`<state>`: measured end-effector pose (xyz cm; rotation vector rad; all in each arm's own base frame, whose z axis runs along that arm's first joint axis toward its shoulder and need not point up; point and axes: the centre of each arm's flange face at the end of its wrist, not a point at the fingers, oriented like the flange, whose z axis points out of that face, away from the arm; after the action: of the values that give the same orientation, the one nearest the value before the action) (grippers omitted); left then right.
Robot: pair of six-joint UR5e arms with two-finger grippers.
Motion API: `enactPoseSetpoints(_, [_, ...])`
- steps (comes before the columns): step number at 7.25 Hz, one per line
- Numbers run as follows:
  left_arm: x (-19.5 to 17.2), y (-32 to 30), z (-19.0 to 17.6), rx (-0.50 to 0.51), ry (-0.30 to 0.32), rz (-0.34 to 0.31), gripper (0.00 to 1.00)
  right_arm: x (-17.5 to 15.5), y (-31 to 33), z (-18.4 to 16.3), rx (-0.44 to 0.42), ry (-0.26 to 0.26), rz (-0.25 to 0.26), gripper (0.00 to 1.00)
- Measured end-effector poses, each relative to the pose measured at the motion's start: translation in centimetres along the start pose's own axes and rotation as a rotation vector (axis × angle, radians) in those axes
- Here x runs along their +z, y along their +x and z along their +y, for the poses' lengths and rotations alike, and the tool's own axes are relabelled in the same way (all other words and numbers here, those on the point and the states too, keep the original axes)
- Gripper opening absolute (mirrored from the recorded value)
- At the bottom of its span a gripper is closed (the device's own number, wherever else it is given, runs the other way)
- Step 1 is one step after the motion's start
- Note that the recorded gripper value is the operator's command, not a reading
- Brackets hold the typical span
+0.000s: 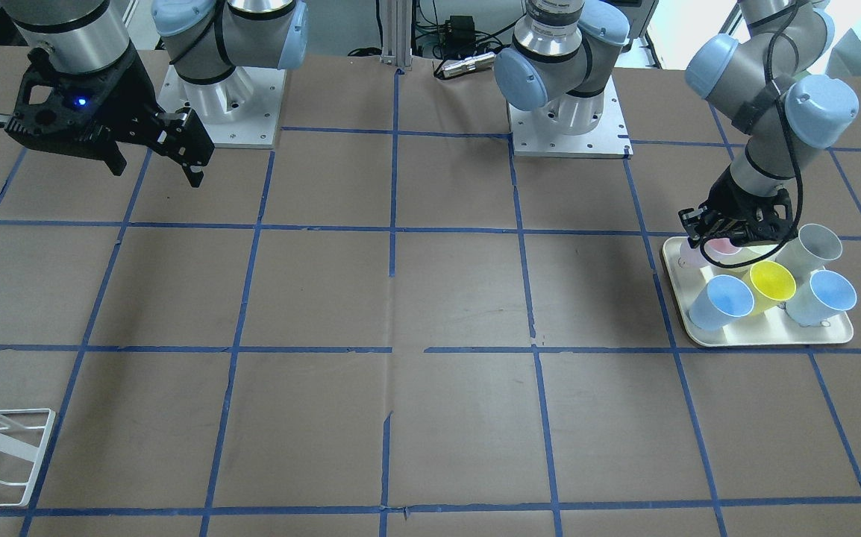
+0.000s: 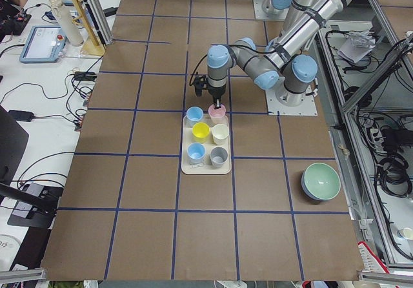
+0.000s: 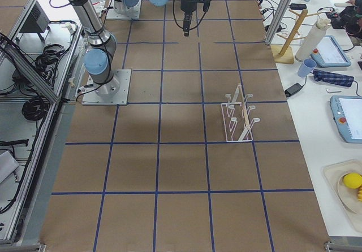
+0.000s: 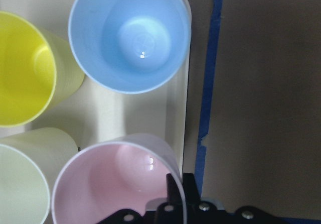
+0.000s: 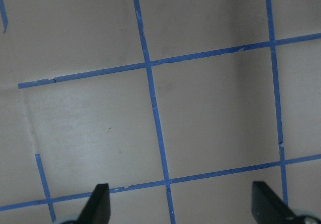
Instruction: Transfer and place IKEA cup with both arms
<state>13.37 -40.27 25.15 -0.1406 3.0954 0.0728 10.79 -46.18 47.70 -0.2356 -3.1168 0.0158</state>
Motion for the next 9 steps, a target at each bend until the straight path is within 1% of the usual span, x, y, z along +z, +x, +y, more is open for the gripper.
enactPoseSetpoints(1, [0.4, -0.1, -0.1, -0.001, -0.009, 0.001, 0.98, -0.1, 0.0, -0.1, -0.002, 0.002, 0.002, 1.00])
enactPoseSetpoints(3, [0.7, -0.2, -0.4, -0.003, -0.002, -0.007, 1.00, -0.2, 0.2, -0.2, -0.004, 0.010, 0.021, 1.00])
enactPoseSetpoints(5, [-0.4, -0.3, -0.7, -0.005, 0.002, -0.012, 1.00, -0.2, 0.4, -0.2, -0.005, 0.011, 0.042, 1.00])
enactPoseSetpoints(6, [-1.9, -0.4, -1.2, -0.001, -0.016, 0.003, 1.00, -0.2, 0.4, -0.2, -0.004, 0.010, 0.044, 1.00])
enactPoseSetpoints(8, [-6.9, 0.5, -3.0, 0.023, -0.061, 0.033, 1.00, -0.1, 0.4, -0.2, -0.004, 0.011, 0.044, 1.00])
enactPoseSetpoints(9, [-10.0, 3.4, -4.2, 0.040, -0.069, 0.034, 1.00, -0.1, 0.4, -0.2, -0.004, 0.010, 0.043, 1.00])
